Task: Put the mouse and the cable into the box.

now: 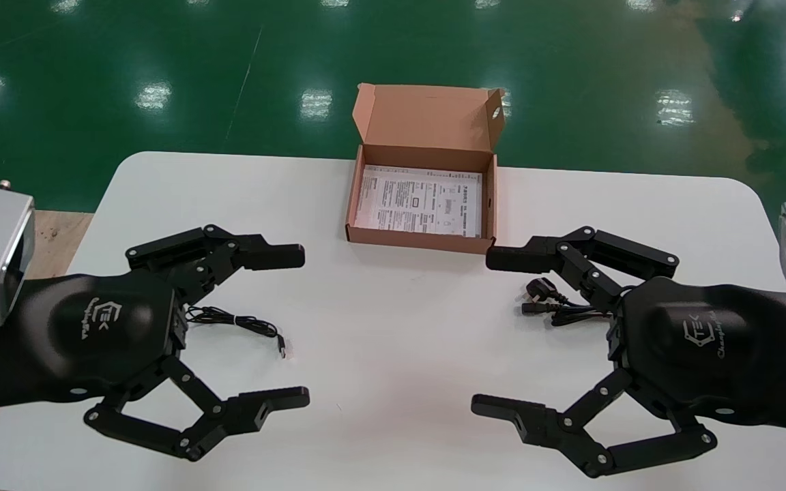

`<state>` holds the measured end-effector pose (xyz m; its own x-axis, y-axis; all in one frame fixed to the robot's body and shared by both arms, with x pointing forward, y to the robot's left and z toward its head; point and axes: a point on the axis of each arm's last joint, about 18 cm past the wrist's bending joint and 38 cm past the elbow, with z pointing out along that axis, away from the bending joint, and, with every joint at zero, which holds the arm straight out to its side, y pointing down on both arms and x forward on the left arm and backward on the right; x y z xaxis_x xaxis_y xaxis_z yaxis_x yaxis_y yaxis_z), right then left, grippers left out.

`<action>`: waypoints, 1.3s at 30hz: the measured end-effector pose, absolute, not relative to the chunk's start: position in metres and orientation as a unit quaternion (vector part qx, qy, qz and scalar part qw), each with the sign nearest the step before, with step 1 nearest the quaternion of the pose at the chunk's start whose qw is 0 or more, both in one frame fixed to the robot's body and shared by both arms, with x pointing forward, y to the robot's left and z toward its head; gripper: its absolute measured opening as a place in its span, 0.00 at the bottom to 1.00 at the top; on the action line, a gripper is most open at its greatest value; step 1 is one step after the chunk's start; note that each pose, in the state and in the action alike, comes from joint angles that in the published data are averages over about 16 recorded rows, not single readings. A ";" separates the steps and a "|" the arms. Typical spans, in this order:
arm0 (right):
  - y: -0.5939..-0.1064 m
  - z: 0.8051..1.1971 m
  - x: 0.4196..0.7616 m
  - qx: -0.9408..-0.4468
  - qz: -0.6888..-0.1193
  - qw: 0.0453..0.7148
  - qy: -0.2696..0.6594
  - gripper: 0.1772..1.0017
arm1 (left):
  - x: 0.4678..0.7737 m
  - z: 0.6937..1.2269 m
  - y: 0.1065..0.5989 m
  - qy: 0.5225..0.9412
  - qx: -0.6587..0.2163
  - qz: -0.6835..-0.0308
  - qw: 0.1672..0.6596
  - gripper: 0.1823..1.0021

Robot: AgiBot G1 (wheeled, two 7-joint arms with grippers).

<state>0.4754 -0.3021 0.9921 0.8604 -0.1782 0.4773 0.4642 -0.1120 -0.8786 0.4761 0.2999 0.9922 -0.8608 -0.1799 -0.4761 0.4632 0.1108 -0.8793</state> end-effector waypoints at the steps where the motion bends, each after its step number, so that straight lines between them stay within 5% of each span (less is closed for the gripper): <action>1: -0.302 0.992 0.475 -0.705 -0.244 0.659 -0.101 1.00 | 0.476 0.992 0.300 0.704 0.101 -0.659 0.244 1.00; 11: -0.302 0.992 0.476 -0.705 -0.245 0.657 -0.102 1.00 | 0.476 0.990 0.299 0.710 0.102 -0.653 0.242 1.00; 17: -0.308 0.991 0.483 -0.721 -0.279 0.623 -0.117 1.00 | 0.480 0.984 0.298 0.748 0.108 -0.608 0.244 1.00; 29: -0.352 0.980 0.545 -0.784 -0.412 0.428 -0.181 1.00 | 0.543 0.968 0.316 0.868 0.109 -0.377 0.302 1.00; 39: -0.388 0.956 0.597 -0.820 -0.437 0.300 -0.215 1.00 | 0.620 0.964 0.340 0.917 0.104 -0.207 0.326 1.00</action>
<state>0.5965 -0.3880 0.9560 0.5261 0.0915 0.8455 0.6153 -0.7273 -0.3041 0.6197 0.3401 0.9638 -0.7666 0.0548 -0.6397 0.3247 0.8927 -0.3126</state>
